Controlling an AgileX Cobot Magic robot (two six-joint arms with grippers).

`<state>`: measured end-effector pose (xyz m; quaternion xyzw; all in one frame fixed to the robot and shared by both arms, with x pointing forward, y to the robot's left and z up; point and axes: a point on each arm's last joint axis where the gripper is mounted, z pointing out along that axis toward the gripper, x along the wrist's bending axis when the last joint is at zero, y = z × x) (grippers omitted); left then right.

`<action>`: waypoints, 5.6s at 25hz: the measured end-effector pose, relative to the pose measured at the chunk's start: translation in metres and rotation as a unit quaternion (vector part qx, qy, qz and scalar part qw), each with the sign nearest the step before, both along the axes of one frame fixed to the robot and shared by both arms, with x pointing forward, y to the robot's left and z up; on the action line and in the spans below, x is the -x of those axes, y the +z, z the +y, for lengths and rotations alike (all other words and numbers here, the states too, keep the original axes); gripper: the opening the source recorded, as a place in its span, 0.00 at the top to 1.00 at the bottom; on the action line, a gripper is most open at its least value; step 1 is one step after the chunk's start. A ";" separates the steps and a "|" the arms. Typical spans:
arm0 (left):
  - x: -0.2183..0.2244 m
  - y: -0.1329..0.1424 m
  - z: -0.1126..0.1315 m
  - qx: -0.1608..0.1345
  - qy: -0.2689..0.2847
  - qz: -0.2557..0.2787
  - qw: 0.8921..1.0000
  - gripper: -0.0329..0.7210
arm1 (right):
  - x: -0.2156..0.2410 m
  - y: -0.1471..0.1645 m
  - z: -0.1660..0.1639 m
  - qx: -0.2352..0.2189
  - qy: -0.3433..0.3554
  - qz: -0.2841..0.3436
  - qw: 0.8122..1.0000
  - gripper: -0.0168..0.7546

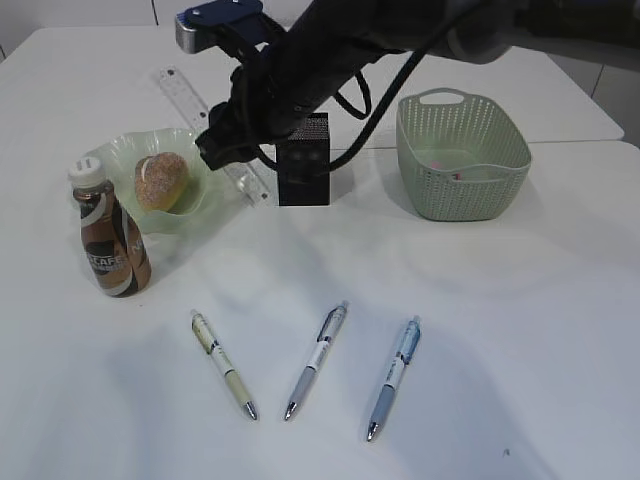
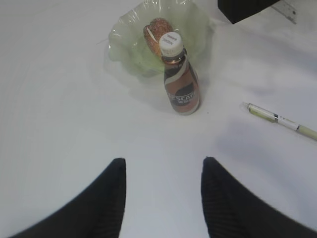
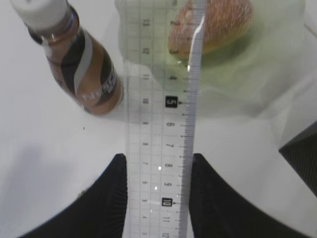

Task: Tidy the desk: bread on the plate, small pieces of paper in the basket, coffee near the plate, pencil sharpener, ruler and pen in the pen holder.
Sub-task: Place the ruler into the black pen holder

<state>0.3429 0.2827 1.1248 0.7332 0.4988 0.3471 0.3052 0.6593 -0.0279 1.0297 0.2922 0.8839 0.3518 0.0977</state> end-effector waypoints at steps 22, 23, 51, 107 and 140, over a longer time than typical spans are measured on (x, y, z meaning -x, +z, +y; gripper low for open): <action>-0.003 0.005 0.001 -0.014 -0.001 -0.034 0.999 0.50 | -0.035 -0.002 -0.054 0.035 -0.202 -0.019 0.979 0.60; -0.003 0.005 0.001 -0.014 -0.001 -0.034 0.999 0.50 | -0.037 0.000 -0.055 0.029 -0.212 -0.030 0.976 0.60; -0.016 0.003 -0.004 -0.013 -0.007 -0.033 0.999 0.50 | -0.031 -0.031 -0.061 -0.134 -0.204 -0.303 0.921 0.60; -0.025 0.002 -0.009 0.002 -0.014 -0.038 0.999 0.50 | -0.092 -0.086 -0.067 -0.166 -0.281 -0.253 0.911 0.60; -0.026 0.003 -0.010 0.004 -0.016 -0.044 0.999 0.50 | -0.092 -0.093 -0.067 -0.149 -0.281 -0.227 0.921 0.48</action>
